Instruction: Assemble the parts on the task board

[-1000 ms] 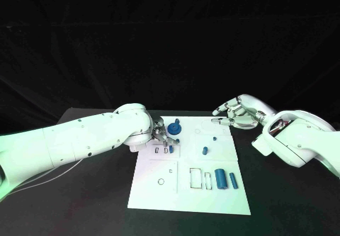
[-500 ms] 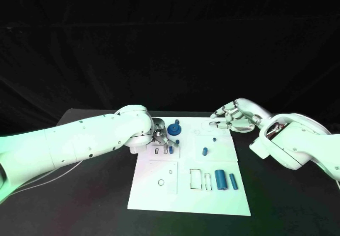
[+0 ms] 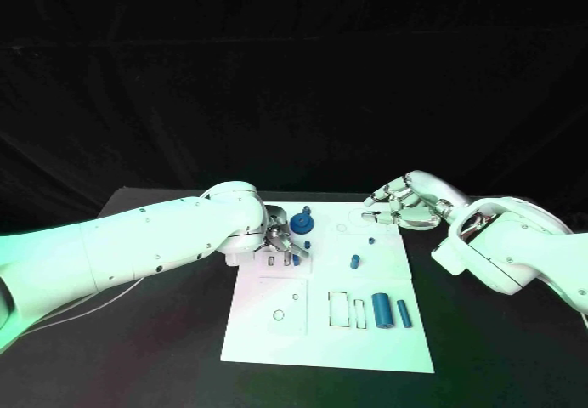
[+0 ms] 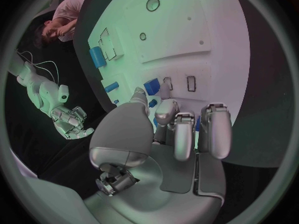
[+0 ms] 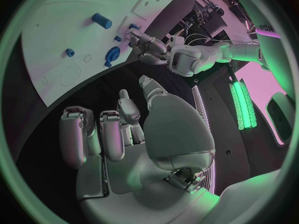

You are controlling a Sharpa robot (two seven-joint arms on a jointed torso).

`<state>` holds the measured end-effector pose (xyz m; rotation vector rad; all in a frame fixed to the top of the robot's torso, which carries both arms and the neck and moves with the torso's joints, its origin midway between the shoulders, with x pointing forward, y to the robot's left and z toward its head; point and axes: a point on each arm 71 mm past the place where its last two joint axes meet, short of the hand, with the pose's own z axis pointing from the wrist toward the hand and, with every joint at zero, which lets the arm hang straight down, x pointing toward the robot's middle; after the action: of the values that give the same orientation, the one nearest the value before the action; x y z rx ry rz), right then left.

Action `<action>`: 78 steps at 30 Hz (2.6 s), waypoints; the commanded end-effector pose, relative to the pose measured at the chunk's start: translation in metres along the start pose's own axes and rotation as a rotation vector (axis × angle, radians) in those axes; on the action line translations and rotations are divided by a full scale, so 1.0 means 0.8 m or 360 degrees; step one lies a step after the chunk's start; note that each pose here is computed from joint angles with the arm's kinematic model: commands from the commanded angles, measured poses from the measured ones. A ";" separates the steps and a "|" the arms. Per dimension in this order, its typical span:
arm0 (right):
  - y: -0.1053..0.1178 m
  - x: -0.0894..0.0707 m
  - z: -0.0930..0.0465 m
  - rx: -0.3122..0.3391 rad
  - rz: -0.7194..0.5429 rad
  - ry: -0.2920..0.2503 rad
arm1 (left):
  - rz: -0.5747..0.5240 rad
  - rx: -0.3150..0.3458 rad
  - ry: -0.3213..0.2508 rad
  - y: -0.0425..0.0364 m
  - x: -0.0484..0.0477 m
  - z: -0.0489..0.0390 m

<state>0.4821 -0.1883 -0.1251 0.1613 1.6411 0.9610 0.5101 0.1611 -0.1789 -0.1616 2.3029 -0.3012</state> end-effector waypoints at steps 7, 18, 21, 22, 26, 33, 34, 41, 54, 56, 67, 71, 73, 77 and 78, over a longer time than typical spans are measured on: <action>0.000 0.002 0.000 -0.0004 -0.0023 0.0021 | -0.0002 0.0020 0.0032 -0.0037 0.003 -0.001; -0.002 0.002 0.001 0.0006 -0.0030 0.0024 | -0.0117 0.0047 0.0097 -0.0036 0.007 -0.002; -0.003 0.002 0.001 0.0013 -0.0026 0.0025 | -0.0171 0.0048 0.0125 -0.0016 0.008 -0.003; -0.003 0.002 0.001 0.0014 -0.0025 0.0025 | -0.0184 0.0048 0.0130 -0.0007 0.008 -0.003; -0.004 0.002 0.001 0.0019 -0.0021 0.0025 | -0.0223 0.0047 0.0146 0.0024 0.008 -0.004; -0.004 0.001 0.002 0.0021 -0.0022 0.0025 | -0.0254 0.0051 0.0159 0.0062 0.008 -0.006; -0.004 0.001 0.002 0.0022 -0.0021 0.0026 | -0.0256 0.0053 0.0158 0.0062 0.008 -0.006; -0.005 0.001 0.002 0.0026 -0.0008 0.0025 | -0.0276 0.0063 0.0140 0.0071 0.007 -0.007; -0.006 0.000 0.001 0.0032 -0.0001 0.0016 | -0.0303 0.0077 0.0080 0.0163 0.003 -0.013; -0.006 0.000 0.001 0.0032 -0.0001 0.0015 | -0.0300 0.0074 0.0072 0.0165 0.003 -0.013; -0.006 0.000 0.001 0.0029 0.0002 0.0012 | -0.0245 0.0027 -0.0005 0.0137 0.000 -0.012; -0.006 0.000 0.001 0.0026 0.0003 0.0012 | -0.0236 0.0007 -0.0024 0.0130 -0.001 -0.011; -0.006 0.000 0.001 0.0025 0.0003 0.0012 | -0.0232 -0.0002 -0.0030 0.0132 -0.001 -0.011; -0.006 0.000 0.001 0.0025 0.0004 0.0013 | -0.0211 -0.0019 -0.0025 0.0138 -0.001 -0.010; -0.006 0.000 0.000 0.0025 0.0004 0.0013 | -0.0201 -0.0024 -0.0024 0.0139 -0.001 -0.010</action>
<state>0.4848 -0.1921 -0.1279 0.1799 1.6525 0.9457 0.5040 0.1729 -0.1764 -0.3298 2.2906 -0.3894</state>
